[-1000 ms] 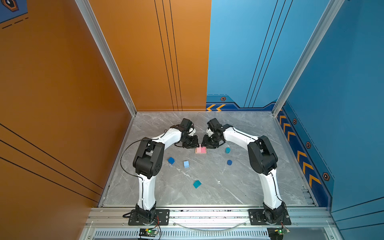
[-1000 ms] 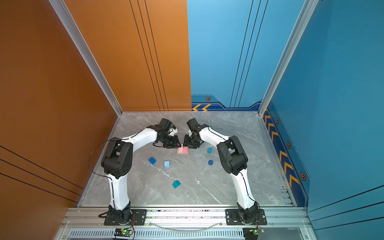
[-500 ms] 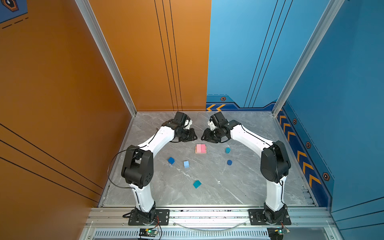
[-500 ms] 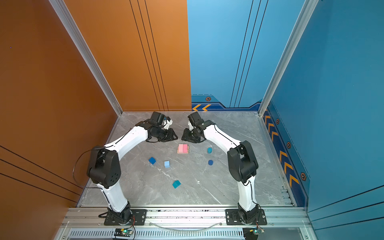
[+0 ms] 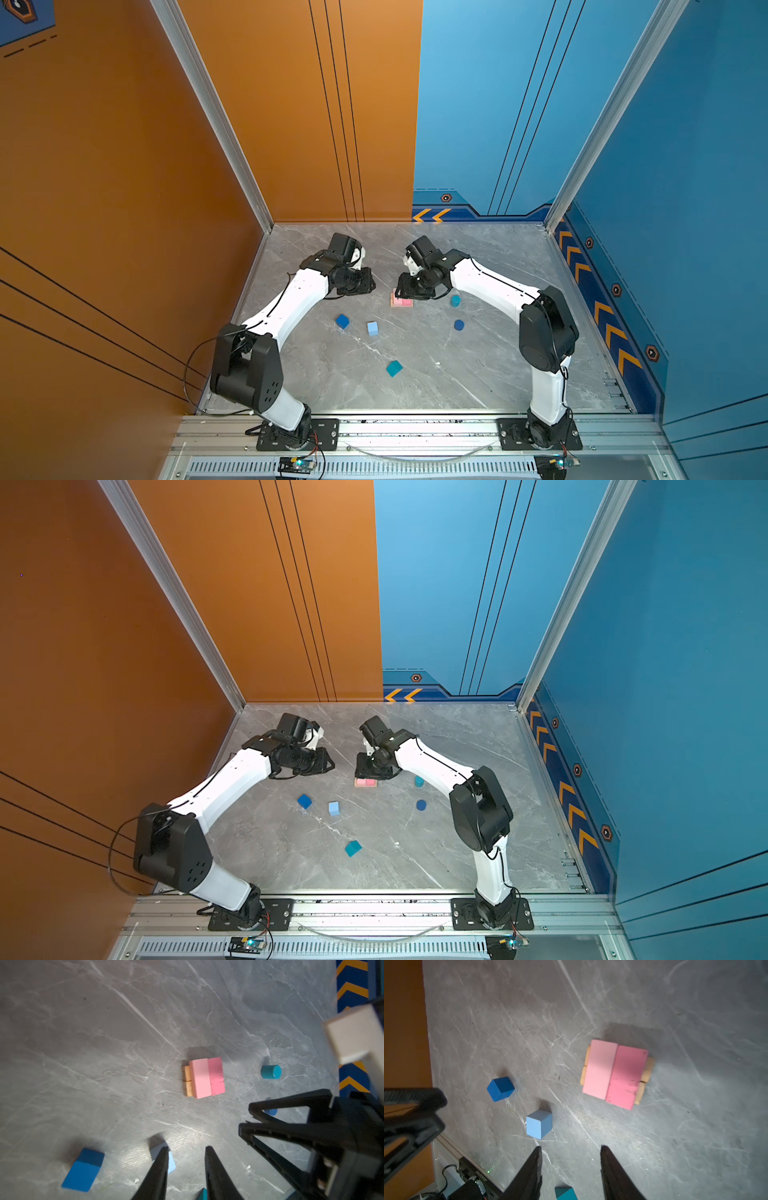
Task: Build the wood block tower
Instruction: 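Open both grippers and raise them off the pink blocks, then move the right gripper over the light blue cube while the left gripper hovers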
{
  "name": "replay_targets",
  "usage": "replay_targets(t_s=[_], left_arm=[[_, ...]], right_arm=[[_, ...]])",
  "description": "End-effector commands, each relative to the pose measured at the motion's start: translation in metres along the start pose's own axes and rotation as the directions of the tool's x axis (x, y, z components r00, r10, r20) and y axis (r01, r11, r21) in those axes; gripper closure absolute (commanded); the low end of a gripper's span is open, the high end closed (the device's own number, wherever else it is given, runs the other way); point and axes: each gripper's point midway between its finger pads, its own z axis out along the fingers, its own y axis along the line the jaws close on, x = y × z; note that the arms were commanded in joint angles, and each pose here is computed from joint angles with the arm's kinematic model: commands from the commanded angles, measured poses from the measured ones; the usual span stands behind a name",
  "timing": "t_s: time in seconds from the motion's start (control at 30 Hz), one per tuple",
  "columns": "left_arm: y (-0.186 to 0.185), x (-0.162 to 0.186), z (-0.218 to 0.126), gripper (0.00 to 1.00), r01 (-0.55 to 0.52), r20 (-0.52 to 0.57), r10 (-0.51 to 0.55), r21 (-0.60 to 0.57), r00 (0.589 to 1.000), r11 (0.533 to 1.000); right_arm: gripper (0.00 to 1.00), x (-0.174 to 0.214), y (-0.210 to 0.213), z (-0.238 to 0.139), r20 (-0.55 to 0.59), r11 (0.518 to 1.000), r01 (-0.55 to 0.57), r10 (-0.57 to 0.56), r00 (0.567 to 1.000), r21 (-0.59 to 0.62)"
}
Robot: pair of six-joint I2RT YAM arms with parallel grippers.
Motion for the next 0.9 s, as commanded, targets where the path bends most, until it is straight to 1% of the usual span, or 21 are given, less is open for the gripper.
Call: replay_targets(t_s=[0.0,0.13,0.2,0.27,0.4,0.5,0.53,0.57,0.67,0.87], left_arm=[[0.032,0.014,-0.014,0.67,0.013,0.002,-0.012,-0.125,1.000,0.992],[0.054,0.025,-0.025,0.63,0.027,0.027,-0.022,-0.221,0.999,0.975],[0.063,0.032,-0.027,0.61,0.034,0.027,-0.028,-0.251,0.999,0.967],[0.072,0.039,-0.028,0.58,0.033,0.020,-0.029,-0.283,0.999,0.959],[0.086,0.049,-0.027,0.56,0.017,-0.007,-0.021,-0.339,1.000,0.941],[0.090,0.048,-0.028,0.55,0.017,-0.001,-0.018,-0.358,1.000,0.934],[0.097,0.059,-0.023,0.55,0.014,-0.025,-0.025,-0.372,0.999,0.928],[0.099,0.059,-0.022,0.54,0.013,-0.026,-0.024,-0.377,0.999,0.926],[0.105,0.059,-0.018,0.53,0.017,-0.026,-0.030,-0.389,0.999,0.921],[0.105,0.062,-0.009,0.54,0.019,-0.046,-0.039,-0.370,0.998,0.929]], right_arm=[[0.52,0.021,0.016,0.006,-0.063,0.992,0.108,-0.105,0.993,0.058],[0.50,0.040,0.033,0.016,-0.105,0.978,0.185,-0.174,0.979,0.097],[0.49,0.042,0.045,0.016,-0.100,0.973,0.208,-0.198,0.975,0.100],[0.48,0.052,0.046,0.031,-0.128,0.966,0.227,-0.211,0.969,0.127],[0.44,0.061,0.047,0.044,-0.148,0.947,0.260,-0.234,0.961,0.189],[0.41,0.065,0.048,0.053,-0.161,0.933,0.278,-0.246,0.956,0.228],[0.40,0.067,0.048,0.057,-0.168,0.930,0.282,-0.246,0.954,0.237],[0.39,0.068,0.050,0.060,-0.171,0.927,0.285,-0.248,0.954,0.243],[0.39,0.068,0.048,0.066,-0.168,0.917,0.287,-0.248,0.954,0.278],[0.38,0.066,0.042,0.077,-0.169,0.914,0.269,-0.226,0.959,0.304]])
